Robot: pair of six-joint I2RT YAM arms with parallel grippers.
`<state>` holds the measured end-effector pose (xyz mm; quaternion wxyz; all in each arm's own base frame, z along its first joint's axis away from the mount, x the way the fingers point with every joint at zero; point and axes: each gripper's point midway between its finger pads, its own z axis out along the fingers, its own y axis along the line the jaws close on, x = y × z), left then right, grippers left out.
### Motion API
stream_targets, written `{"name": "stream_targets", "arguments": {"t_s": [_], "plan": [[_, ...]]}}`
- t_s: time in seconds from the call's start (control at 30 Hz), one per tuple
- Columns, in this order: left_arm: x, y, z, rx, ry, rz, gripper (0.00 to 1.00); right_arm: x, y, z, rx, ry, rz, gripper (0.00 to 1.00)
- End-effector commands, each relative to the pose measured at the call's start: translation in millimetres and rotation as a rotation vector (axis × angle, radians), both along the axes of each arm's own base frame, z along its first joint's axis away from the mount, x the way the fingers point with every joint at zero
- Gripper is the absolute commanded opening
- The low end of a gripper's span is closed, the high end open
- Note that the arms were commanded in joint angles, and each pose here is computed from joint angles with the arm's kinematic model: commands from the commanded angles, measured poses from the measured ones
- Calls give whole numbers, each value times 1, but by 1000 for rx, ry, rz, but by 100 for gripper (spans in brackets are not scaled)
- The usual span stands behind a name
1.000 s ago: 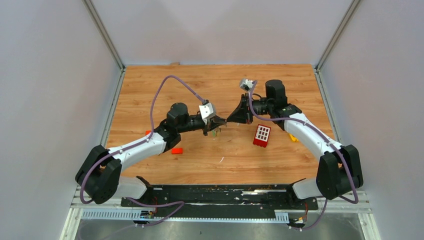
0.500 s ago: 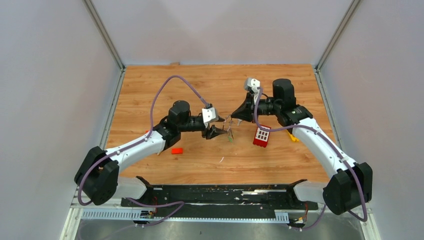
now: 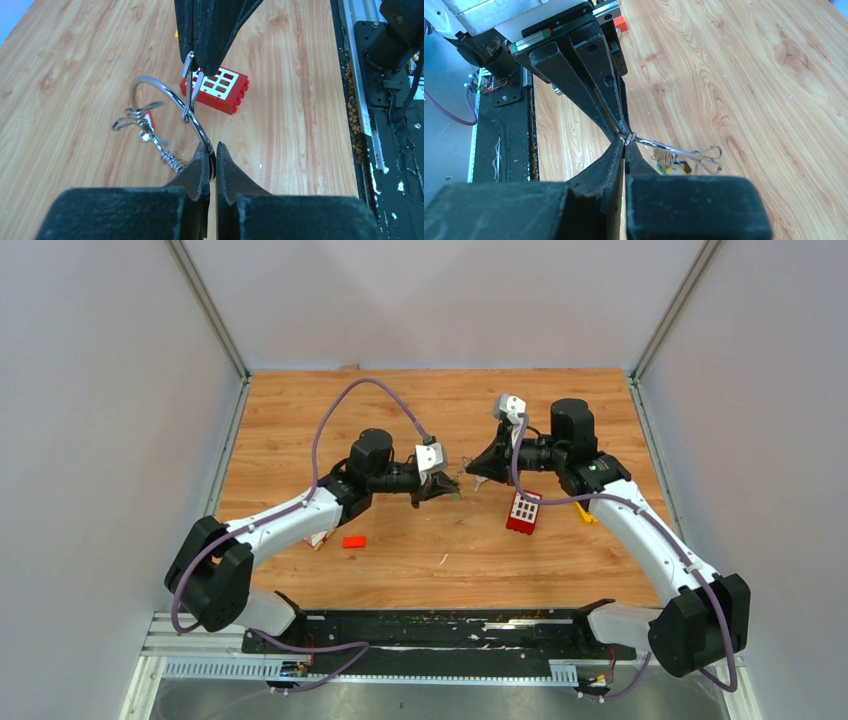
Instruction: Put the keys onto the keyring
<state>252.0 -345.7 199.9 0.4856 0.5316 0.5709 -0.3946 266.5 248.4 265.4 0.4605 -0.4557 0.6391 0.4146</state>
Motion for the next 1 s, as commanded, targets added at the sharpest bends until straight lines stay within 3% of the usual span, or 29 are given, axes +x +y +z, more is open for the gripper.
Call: {"name": "stream_targets", "arguments": {"t_s": [0.0,0.13,0.27,0.37,0.5,0.7,0.97], "plan": [[-4,-3,19,-10,-24,-32,0,3,-3,18,21,-77,-24,0],[-26,-2,30,-38,-7,-126,0,11,-9,9,2,-60,-63,0],[-53,-1,46,-89,59,-238,0,25,-18,-5,-28,-14,-122,18],[-55,0,52,-108,84,-219,0,26,-26,-14,-45,16,-120,39],[-57,2,63,-156,96,-204,0,7,-32,-27,-59,-21,-25,54],[-58,3,73,-201,116,-193,0,-21,-33,-30,-51,-79,99,63],[-54,4,74,-211,119,-180,0,-33,-34,-36,-65,-81,161,62]]}}
